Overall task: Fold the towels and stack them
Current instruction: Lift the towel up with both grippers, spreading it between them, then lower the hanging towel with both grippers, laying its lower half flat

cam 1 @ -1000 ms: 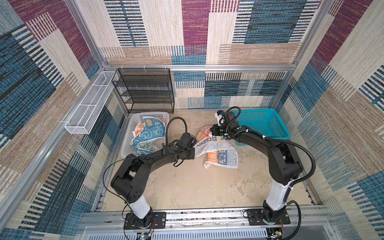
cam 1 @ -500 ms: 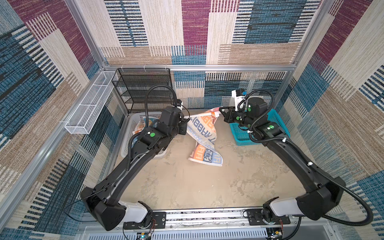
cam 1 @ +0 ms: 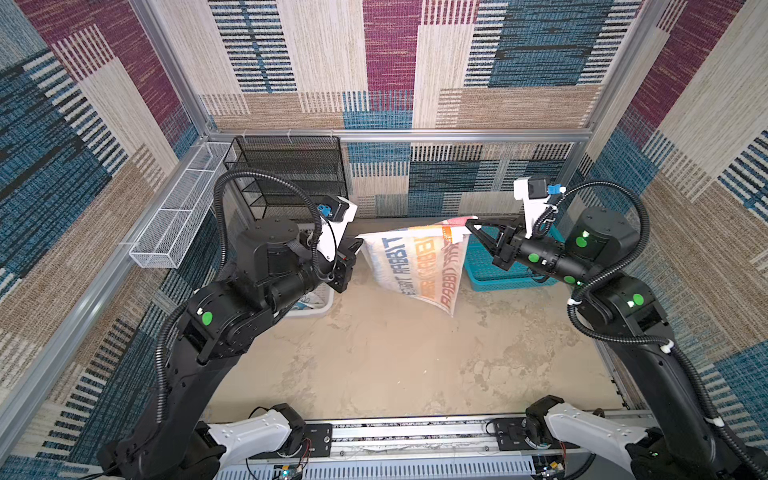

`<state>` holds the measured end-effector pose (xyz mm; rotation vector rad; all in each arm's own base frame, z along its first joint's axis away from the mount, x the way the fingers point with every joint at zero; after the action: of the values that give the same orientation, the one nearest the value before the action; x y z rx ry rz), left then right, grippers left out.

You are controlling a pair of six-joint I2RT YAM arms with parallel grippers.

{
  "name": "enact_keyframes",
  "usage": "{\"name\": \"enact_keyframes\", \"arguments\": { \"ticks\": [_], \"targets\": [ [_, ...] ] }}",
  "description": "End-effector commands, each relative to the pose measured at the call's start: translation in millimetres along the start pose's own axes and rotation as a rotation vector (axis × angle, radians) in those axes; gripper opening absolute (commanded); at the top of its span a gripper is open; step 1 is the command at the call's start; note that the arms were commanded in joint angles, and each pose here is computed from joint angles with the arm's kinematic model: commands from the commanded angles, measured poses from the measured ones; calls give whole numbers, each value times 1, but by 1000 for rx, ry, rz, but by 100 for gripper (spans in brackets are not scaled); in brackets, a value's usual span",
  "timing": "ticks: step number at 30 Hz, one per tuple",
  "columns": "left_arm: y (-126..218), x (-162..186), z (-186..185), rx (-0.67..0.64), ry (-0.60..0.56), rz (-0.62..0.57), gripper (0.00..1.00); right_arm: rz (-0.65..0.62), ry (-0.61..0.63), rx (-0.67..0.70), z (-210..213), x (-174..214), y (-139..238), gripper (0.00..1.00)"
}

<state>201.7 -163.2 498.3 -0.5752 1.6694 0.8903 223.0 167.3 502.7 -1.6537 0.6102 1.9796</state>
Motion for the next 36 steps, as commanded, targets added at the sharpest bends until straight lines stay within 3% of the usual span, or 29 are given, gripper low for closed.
{"name": "enact_keyframes", "arguments": {
  "ticks": [1, 7, 11, 16, 21, 29, 36],
  "targets": [
    [28, 2, 27, -195, 2, 20, 0, 39, 16, 204, -23, 6, 14, 0],
    [9, -13, 31, -243, 1, 29, 0, 29, 3, 222, -28, 3, 9, 0],
    [-42, -5, 51, -398, -70, 126, 0, 64, 2, 303, -52, 12, -13, 0],
    [-116, 12, 76, -487, -146, 216, 0, 165, -41, 355, -95, 46, -63, 0],
    [-191, 47, 114, -527, -173, 326, 0, 264, -106, 390, -150, 94, -108, 0],
    [-283, 102, 163, -548, -211, 453, 0, 397, -178, 379, -221, 149, -164, 0],
    [-300, 171, 159, -506, -142, 603, 0, 483, -235, 353, -228, 205, -170, 0]
  ]
}}
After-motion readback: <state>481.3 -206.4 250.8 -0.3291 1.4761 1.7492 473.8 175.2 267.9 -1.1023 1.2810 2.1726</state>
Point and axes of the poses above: each gripper's point midway between its finger pads, its own y axis back along the fingers, its own z axis along the line the jaws close on, x = y × z, the point moved 4 cm from there along y, back along the fingers, and after that the axes turned 10 degrees about y, right-handed, at the moved point
